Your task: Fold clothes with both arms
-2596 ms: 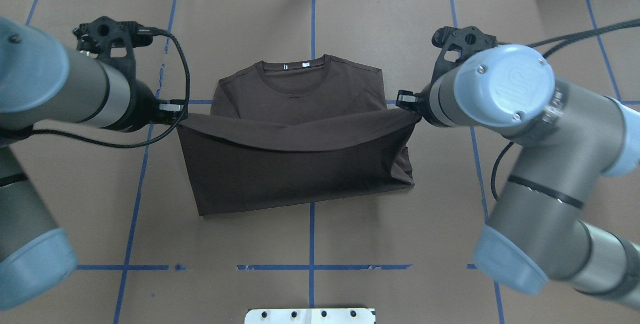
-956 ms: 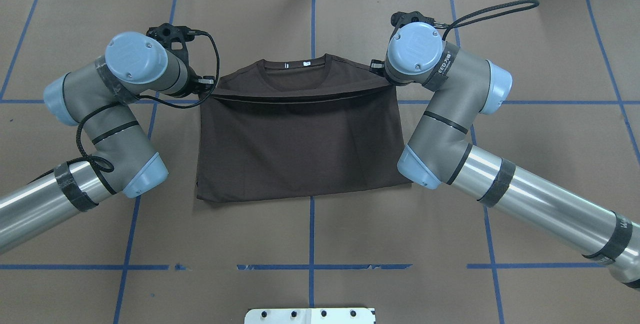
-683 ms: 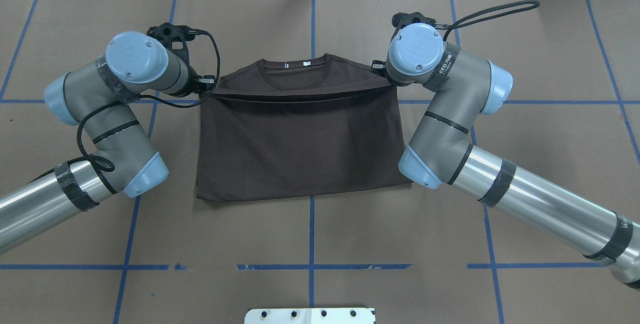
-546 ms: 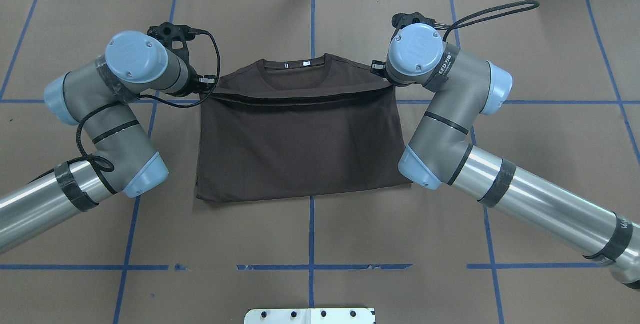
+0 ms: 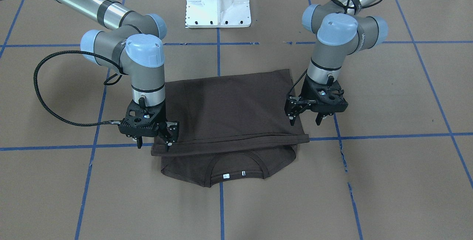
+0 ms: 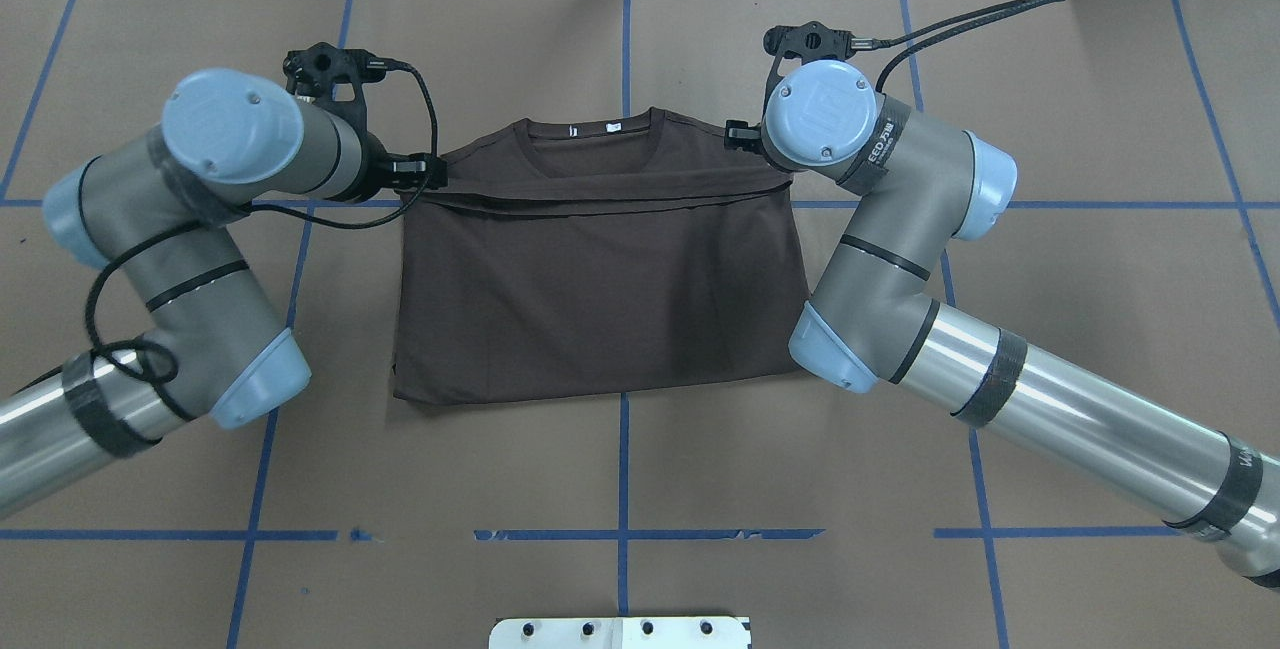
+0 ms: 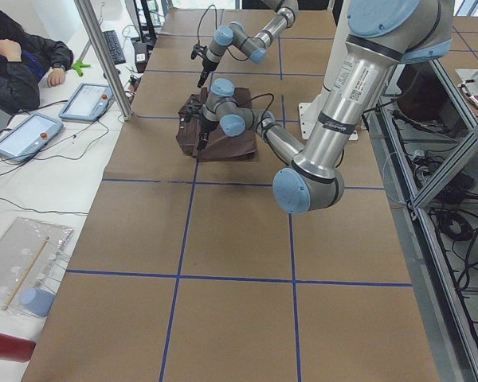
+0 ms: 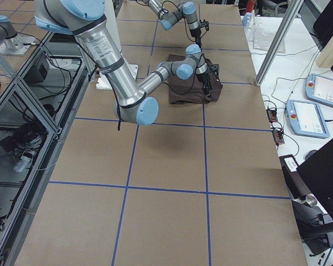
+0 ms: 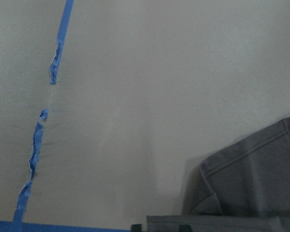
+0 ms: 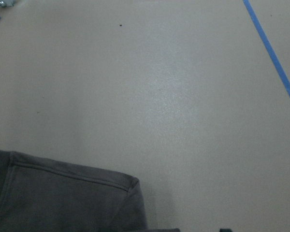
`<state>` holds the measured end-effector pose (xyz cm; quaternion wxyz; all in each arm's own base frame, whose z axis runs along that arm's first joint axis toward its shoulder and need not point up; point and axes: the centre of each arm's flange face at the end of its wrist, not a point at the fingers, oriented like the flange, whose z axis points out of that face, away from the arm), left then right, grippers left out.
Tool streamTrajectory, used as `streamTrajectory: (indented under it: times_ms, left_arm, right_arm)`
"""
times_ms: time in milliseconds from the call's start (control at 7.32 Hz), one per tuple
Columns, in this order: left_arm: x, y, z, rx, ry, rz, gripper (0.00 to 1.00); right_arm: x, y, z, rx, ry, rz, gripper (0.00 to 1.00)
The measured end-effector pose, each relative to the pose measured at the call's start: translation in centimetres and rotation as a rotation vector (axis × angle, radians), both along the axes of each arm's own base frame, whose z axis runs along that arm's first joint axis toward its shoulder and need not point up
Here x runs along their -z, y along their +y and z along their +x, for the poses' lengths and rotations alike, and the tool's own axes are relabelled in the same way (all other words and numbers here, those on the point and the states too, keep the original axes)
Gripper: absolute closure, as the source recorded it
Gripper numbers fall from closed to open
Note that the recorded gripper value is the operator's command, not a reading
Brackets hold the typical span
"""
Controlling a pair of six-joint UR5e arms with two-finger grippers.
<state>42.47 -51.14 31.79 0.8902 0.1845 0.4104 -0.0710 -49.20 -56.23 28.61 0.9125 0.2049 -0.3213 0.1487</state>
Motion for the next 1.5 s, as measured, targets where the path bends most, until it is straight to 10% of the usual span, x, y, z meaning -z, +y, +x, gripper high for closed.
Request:
streamTrajectory:
  times_ms: [820,1503]
  left_arm:
    - [-2.8,13.8,3.3,-0.075,0.068,-0.16,0.41]
    - [-3.4,16.9,5.5,-0.07,0.071,-0.212,0.43]
  right_arm:
    - [2.5,-0.1,3.1,0.185,-0.092,-0.019,0.0]
    - [2.9,-0.8,5.2,0.289,-0.118,-0.015,0.0]
